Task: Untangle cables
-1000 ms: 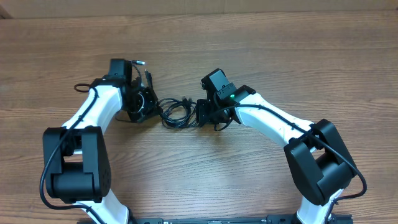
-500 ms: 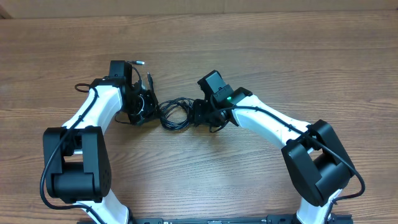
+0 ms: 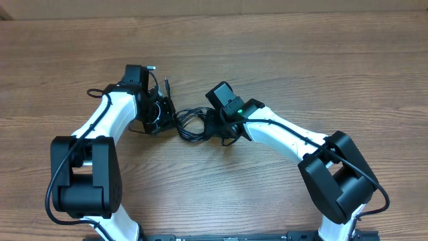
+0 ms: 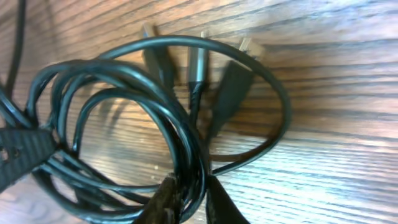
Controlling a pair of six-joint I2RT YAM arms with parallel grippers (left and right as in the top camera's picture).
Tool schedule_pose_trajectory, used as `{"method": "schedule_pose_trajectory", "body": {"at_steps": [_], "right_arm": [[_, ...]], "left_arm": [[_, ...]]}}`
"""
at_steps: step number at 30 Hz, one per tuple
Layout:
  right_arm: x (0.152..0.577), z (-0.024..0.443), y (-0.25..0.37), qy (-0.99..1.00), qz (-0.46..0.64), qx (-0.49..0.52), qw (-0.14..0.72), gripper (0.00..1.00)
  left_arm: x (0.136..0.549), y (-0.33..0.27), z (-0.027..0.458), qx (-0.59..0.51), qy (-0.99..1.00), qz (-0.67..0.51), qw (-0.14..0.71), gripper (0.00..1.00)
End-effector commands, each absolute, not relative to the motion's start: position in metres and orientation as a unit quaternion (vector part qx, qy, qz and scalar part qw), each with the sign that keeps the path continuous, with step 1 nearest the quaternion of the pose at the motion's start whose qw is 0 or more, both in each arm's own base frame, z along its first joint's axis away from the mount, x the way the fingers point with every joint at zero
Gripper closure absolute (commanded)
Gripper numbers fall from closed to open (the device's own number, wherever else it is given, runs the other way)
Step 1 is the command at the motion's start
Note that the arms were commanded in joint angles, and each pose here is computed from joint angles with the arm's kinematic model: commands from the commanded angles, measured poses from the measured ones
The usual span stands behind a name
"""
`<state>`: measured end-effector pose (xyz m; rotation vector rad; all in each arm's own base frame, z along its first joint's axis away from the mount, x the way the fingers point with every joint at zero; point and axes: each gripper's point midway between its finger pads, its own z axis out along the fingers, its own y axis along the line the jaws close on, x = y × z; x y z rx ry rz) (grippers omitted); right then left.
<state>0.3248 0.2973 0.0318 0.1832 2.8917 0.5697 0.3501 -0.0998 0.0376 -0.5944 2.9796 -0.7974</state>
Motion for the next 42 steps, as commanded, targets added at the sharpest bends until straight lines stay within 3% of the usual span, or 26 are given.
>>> {"method": "schedule_pose_trajectory", "body": {"at_steps": [1,11,22,27,31,33,34,37,42], "right_arm": [[0.323,0.018,0.284,0.979,0.158,0.074,0.102,0.94],[0.321,0.001,0.272,0.980,0.142,0.078,0.118,0.94],[0.318,-0.018,0.268,0.975,0.156,0.077,0.137,0.95],[0.319,-0.017,0.269,0.975,0.158,0.077,0.138,0.95],[0.320,-0.012,0.275,0.973,0.170,0.075,0.136,0.96],[0.320,-0.003,0.283,0.971,0.192,0.066,0.131,0.96],[0.321,0.005,0.286,0.969,0.200,0.051,0.135,0.96],[0.323,0.019,0.288,0.966,0.209,0.039,0.149,0.96],[0.322,0.019,0.286,0.967,0.206,0.041,0.146,0.92]], "left_arm": [[0.354,-0.105,0.043,-0.190,0.945,-0.268,0.002,0.96],[0.355,-0.105,0.043,-0.191,0.943,-0.271,0.002,0.96],[0.364,-0.119,0.095,-0.123,0.872,-0.473,0.022,0.96],[0.363,-0.103,0.087,-0.132,0.885,-0.445,0.027,0.95],[0.348,-0.077,0.051,-0.156,0.937,-0.312,0.005,0.78],[0.337,-0.065,0.039,-0.160,0.954,-0.252,-0.012,0.57],[0.330,-0.061,0.036,-0.175,0.957,-0.229,-0.028,0.55],[0.318,-0.068,0.037,-0.180,0.954,-0.234,-0.056,0.75],[0.309,-0.092,0.041,-0.157,0.953,-0.248,-0.075,0.73]]}}
